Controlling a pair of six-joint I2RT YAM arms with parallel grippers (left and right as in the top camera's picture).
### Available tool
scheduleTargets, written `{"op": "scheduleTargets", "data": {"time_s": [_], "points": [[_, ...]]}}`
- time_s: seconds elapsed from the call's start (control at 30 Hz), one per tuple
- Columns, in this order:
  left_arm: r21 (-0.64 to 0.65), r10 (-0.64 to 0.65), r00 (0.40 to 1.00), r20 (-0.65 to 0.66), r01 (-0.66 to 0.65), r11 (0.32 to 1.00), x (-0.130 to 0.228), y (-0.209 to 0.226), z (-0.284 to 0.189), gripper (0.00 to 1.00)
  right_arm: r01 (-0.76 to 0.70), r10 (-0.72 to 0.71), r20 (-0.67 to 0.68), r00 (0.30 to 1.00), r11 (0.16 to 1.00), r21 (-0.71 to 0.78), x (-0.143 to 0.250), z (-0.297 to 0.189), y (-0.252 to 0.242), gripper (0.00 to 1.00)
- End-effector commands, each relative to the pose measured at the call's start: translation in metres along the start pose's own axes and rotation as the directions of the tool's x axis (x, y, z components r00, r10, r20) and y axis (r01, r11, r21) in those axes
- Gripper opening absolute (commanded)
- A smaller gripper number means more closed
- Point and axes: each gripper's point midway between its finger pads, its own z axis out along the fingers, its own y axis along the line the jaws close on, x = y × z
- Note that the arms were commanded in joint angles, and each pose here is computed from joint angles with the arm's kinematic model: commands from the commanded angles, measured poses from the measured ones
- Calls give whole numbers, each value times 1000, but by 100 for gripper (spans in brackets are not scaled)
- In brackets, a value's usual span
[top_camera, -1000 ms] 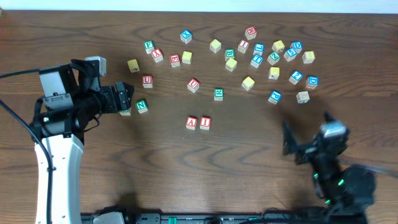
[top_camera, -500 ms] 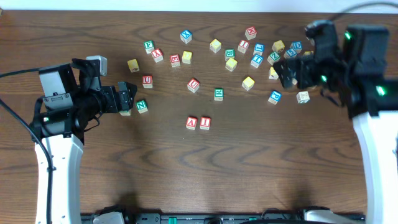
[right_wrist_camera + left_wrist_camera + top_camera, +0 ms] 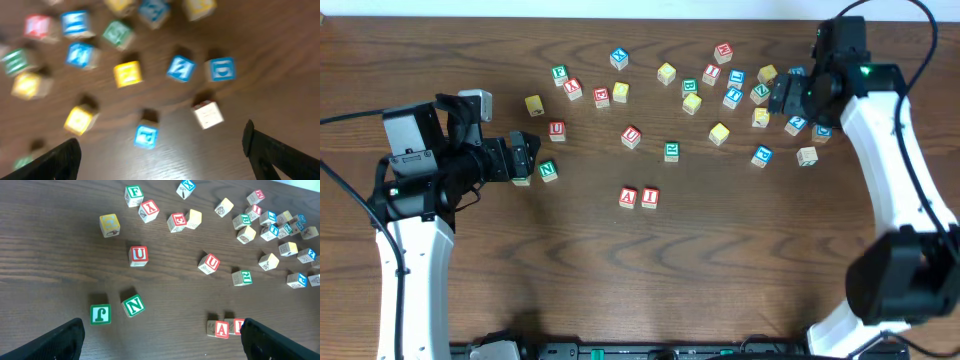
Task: Spell out AI2
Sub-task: 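Move the right gripper forward over the blue-lettered 2 block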
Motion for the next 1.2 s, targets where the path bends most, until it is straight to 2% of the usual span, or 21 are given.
{"op": "scheduleTargets", "data": {"time_s": [0.0,0.23,0.43,0.7,1.17], "points": [[9,19,1000,19,-19,1000,-7,-2,-4,98,-124,116,65,991,985,124,-17,6,-11,99],[10,19,1000,18,-19,1000,-7,-2,-4,98,-230,225,44,973,953,199,-9,39,-17,99],[9,19,1000,18,-19,1000,-7,-2,-4,98,-291,293,45,955,895,338,8,53,-37,99],[9,17,1000,15,-17,1000,-6,-2,-4,98,-314,321,38,946,886,341,12,67,-33,97],[-2,18,1000,15,-18,1000,-6,0,-3,98,-295,312,-23,950,917,268,17,99,-11,96]]}}
